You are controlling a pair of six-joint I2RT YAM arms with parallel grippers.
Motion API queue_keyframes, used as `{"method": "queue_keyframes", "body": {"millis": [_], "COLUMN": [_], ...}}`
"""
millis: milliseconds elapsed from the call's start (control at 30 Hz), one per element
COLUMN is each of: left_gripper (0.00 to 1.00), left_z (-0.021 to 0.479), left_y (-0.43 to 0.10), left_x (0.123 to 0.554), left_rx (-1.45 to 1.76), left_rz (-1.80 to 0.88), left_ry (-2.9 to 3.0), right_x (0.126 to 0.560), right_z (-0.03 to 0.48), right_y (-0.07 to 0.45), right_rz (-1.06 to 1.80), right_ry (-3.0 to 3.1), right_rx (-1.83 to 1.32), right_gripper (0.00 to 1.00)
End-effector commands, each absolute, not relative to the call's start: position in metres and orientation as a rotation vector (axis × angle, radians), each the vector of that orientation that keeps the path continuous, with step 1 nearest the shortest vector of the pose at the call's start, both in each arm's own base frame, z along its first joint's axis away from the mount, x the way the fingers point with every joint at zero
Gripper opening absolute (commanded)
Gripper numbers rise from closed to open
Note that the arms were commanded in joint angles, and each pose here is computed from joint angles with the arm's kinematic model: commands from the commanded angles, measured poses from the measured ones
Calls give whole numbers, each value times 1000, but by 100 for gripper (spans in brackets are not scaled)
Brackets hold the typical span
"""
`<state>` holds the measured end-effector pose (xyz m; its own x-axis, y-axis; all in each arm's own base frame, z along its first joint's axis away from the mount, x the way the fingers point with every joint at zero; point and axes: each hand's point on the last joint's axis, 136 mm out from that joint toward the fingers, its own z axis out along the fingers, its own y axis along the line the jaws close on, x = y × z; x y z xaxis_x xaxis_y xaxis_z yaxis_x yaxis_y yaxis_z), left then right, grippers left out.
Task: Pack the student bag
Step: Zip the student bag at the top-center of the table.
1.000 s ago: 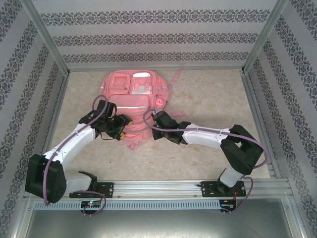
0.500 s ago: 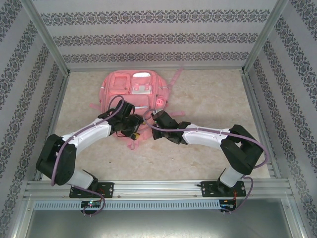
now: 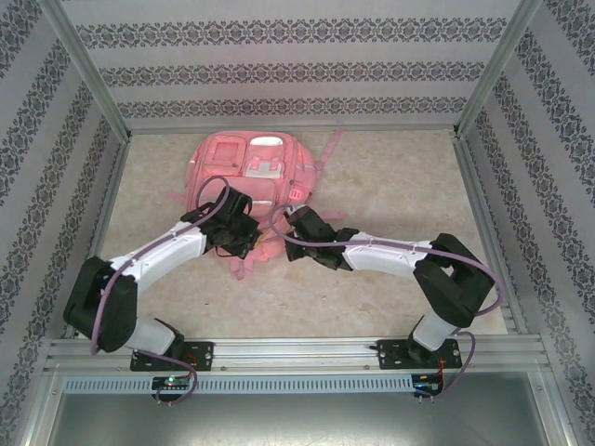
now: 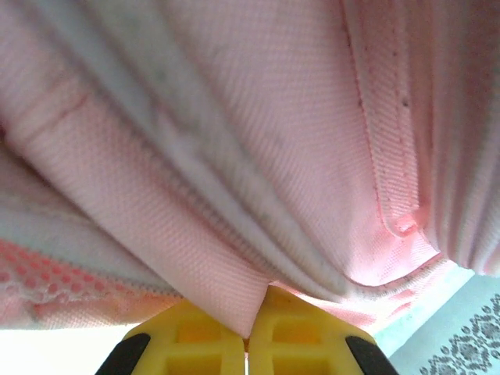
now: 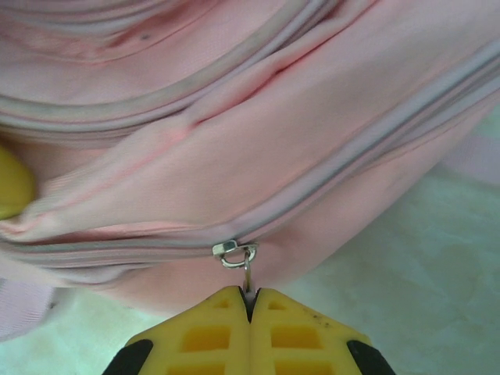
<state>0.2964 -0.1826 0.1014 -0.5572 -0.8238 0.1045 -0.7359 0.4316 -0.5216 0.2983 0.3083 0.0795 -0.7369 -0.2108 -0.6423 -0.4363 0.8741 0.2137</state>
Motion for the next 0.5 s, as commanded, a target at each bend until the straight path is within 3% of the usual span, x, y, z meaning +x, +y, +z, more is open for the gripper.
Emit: {"method": "queue_keyframes", "body": {"millis": [0, 333, 467], "left_gripper": [0, 0, 0], "left_z": [105, 128, 139], "left_y": [-130, -70, -83], "left_x": [270, 220, 229], "left_rx": [-1369, -1354, -1280], "left_rz": [-542, -472, -612], "left_ry": [2491, 2430, 2422], "right_x": [316, 378, 391], "right_z": [67, 52, 51], "right_y": [272, 237, 234], "right_rz": [340, 224, 222], "right_ry": [2435, 2457, 2457], "right_rx": [-421, -337, -315], "right_gripper": [0, 0, 0]}}
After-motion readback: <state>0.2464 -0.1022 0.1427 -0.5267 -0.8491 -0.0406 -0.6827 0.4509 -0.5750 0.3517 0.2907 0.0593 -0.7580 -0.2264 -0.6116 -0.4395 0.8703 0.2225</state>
